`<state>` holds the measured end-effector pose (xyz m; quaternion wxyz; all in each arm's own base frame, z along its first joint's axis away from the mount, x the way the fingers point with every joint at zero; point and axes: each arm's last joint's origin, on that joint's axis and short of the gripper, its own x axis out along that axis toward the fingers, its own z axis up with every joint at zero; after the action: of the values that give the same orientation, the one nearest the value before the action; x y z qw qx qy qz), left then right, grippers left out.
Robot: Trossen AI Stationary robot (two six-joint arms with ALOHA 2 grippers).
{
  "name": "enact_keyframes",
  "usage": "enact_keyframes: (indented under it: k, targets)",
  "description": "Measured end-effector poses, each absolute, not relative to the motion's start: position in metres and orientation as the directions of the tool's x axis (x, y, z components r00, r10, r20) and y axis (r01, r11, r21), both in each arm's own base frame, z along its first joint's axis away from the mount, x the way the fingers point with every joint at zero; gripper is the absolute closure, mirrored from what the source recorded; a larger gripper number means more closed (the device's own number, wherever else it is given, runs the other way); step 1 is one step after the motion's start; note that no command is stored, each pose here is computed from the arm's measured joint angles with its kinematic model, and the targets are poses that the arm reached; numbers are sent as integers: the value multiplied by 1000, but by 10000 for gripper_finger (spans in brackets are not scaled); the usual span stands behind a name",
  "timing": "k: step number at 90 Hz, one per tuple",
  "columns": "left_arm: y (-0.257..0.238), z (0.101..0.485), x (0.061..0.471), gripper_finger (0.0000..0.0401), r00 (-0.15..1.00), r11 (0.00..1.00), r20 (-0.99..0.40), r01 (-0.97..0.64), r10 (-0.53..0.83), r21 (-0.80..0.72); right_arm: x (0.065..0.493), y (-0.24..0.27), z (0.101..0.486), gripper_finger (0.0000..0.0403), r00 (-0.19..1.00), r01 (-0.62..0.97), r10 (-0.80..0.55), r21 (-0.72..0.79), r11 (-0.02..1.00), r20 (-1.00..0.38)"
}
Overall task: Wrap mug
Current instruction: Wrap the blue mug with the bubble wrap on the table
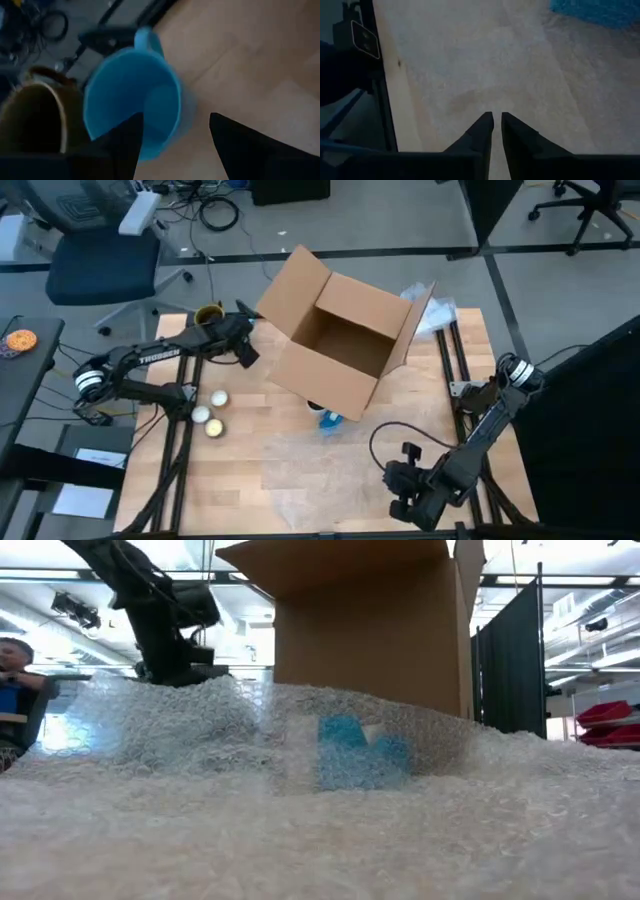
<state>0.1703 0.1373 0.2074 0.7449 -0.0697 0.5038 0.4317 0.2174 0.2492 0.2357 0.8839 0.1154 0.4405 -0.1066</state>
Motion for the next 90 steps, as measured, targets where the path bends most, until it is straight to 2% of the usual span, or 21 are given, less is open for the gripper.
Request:
enact_keyframes:
  k: [15, 30, 44, 62, 73, 90]
  targets:
    - [141, 197, 176, 187, 140, 661, -853, -698, 503, 275, 217, 249, 236, 382, 589, 303, -86, 121, 945, -803]
    - [143, 184, 179, 197, 106, 682, -886, -681, 452, 266, 218, 249, 236, 382, 591, 304, -85, 124, 944, -802]
    - [143, 176, 182, 255, 103, 694, -914, -685, 393, 221, 218, 249, 236, 382, 591, 304, -84, 125, 944, -802]
    - [143, 177, 181, 381, 75, 649, -906, -723, 416, 238, 218, 249, 236, 382, 591, 304, -84, 125, 944, -802]
    - [133, 178, 184, 390, 70, 658, -912, -716, 403, 236, 218, 249, 236, 382, 591, 304, -85, 124, 945, -803]
    - [92, 191, 186, 397, 148, 728, -943, -674, 298, 125, 219, 248, 236, 382, 588, 289, -91, 104, 951, -804]
